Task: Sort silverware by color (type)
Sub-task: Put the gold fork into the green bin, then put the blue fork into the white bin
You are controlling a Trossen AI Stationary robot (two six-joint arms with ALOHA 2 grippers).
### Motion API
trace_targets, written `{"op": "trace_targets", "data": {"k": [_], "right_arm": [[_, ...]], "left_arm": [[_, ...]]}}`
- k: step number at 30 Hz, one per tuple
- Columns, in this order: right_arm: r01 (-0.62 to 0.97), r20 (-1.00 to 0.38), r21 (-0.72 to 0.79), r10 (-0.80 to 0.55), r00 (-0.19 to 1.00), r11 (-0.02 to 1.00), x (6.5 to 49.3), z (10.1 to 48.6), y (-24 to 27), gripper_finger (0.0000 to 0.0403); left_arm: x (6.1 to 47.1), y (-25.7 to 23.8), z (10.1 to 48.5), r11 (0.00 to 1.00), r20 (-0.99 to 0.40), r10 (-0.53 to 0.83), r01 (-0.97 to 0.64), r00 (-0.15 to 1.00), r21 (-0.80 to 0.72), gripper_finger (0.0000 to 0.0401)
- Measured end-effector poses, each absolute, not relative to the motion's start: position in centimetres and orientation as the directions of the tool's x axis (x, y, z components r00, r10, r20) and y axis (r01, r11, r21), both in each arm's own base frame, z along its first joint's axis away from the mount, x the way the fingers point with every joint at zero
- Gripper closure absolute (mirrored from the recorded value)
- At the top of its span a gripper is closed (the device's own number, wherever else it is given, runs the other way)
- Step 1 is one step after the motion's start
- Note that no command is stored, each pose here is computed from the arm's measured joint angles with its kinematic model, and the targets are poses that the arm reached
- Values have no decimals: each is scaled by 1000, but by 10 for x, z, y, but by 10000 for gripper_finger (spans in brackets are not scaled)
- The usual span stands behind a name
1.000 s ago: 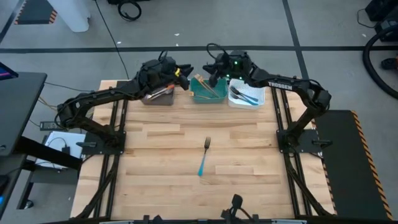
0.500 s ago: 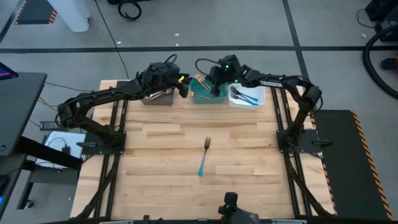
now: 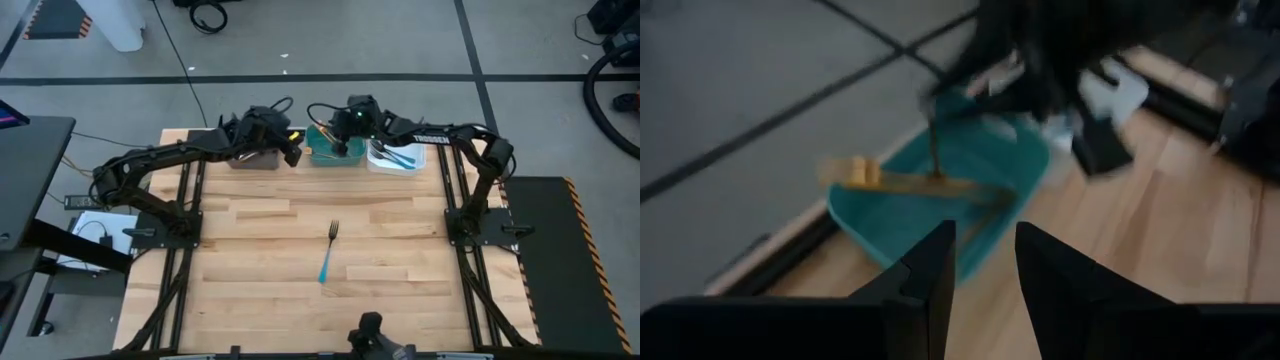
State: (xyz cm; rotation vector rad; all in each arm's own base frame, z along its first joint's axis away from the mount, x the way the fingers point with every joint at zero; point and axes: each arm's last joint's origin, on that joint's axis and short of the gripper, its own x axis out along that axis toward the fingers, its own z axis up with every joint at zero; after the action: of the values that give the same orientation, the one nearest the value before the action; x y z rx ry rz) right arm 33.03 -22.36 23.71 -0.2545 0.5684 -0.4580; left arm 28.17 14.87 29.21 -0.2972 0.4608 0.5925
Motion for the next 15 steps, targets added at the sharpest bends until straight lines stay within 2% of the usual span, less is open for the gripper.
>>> {"op": "trace_targets", "data": {"k": [4, 8, 15], "right_arm": [[452, -380, -427, -609, 696, 783, 327, 261, -214, 320], [562, -269, -467, -716, 645, 682, 314, 302, -196, 320], [676, -65, -435, -769, 636, 595, 276, 376, -148, 320]], "left_arm": [[287, 140, 284, 788, -545, 427, -593, 721, -168, 285], [300, 127, 272, 811, -576, 380, -560, 724, -169, 285], [325, 96, 244, 845, -650, 281, -503, 706, -181, 285]]}}
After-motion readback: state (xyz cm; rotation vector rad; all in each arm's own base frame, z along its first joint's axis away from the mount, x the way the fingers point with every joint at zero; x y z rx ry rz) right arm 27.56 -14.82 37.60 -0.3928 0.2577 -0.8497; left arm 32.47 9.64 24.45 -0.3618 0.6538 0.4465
